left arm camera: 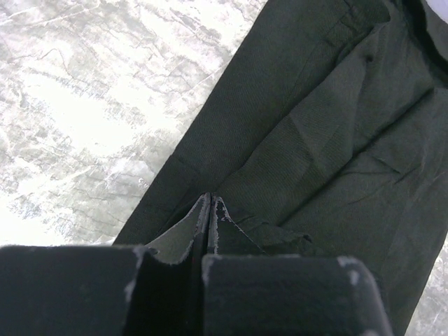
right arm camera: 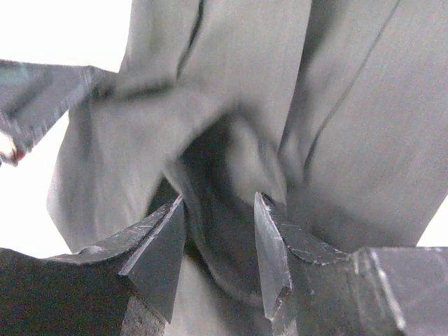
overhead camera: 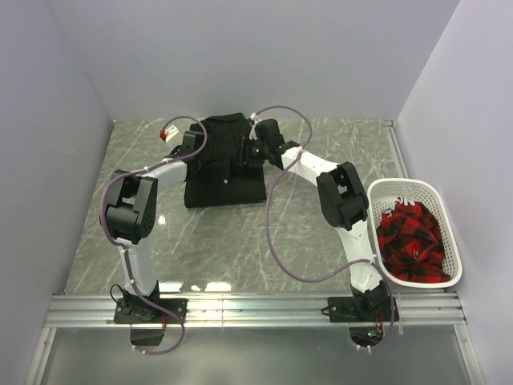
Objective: Fold and stack the long sleeve shirts
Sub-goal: Fold the shirt
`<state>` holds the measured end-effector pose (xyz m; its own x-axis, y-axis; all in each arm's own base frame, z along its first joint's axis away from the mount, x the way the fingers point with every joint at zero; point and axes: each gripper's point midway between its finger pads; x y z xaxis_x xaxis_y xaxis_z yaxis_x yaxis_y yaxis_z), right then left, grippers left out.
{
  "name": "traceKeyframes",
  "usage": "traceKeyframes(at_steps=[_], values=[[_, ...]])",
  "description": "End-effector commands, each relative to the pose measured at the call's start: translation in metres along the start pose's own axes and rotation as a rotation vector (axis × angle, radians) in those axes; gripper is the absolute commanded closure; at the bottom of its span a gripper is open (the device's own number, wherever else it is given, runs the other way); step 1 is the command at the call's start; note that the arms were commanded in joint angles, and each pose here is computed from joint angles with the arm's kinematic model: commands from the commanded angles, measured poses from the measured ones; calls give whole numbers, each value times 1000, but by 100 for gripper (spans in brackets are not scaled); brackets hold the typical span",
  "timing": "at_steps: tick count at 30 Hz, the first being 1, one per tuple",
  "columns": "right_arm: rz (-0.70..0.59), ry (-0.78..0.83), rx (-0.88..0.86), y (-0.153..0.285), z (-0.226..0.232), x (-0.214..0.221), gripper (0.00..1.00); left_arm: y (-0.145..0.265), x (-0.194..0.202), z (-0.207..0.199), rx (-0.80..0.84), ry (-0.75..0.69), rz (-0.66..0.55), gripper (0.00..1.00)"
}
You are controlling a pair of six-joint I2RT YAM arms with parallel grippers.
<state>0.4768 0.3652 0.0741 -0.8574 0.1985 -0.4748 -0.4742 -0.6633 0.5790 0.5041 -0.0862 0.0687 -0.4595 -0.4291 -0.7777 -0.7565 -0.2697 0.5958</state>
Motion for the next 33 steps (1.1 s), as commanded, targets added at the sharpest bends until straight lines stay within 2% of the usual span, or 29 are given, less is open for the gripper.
traceKeyframes(at_steps=[1,4,6,10,11,13,14,16,17,20,23,29,33], values=[[-129,59,36,-1,9,-42,50,-1,-11,-6,26,15,-38,96],[-194,93,51,6,17,-64,49,2,-12,-3,24,9,-43,94],[-230,116,60,15,22,-75,49,5,-18,-4,26,10,-55,89],[-320,145,85,47,36,-95,49,13,-33,-8,32,21,-85,73],[-325,150,83,54,38,-95,49,15,-37,-8,34,23,-92,64],[-329,164,71,71,45,-91,48,25,-52,-11,47,37,-124,56],[-314,168,56,75,48,-86,49,29,-57,-12,52,40,-130,43],[-299,161,51,87,48,-76,49,44,-74,-17,84,56,-157,30],[-283,152,39,89,49,-70,49,56,-86,-20,103,71,-172,19],[-240,112,18,97,50,-50,49,75,-92,-20,117,71,-155,9],[-192,77,-4,100,50,-28,50,107,-100,-18,142,97,-153,9],[-70,0,-39,83,42,10,57,160,-45,-7,188,109,-97,15],[-40,-23,-58,67,37,20,59,171,-10,-4,257,81,-66,17]])
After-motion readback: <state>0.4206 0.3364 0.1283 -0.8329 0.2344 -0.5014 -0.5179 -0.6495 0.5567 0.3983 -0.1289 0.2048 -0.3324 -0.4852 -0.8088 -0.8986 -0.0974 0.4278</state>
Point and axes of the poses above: each gripper's point midway between its finger pads, its own y axis back along the fingers, its own z axis along the line the jaws close on, x = y × z, and after that the axes turned 13 degrees about -y, right-handed
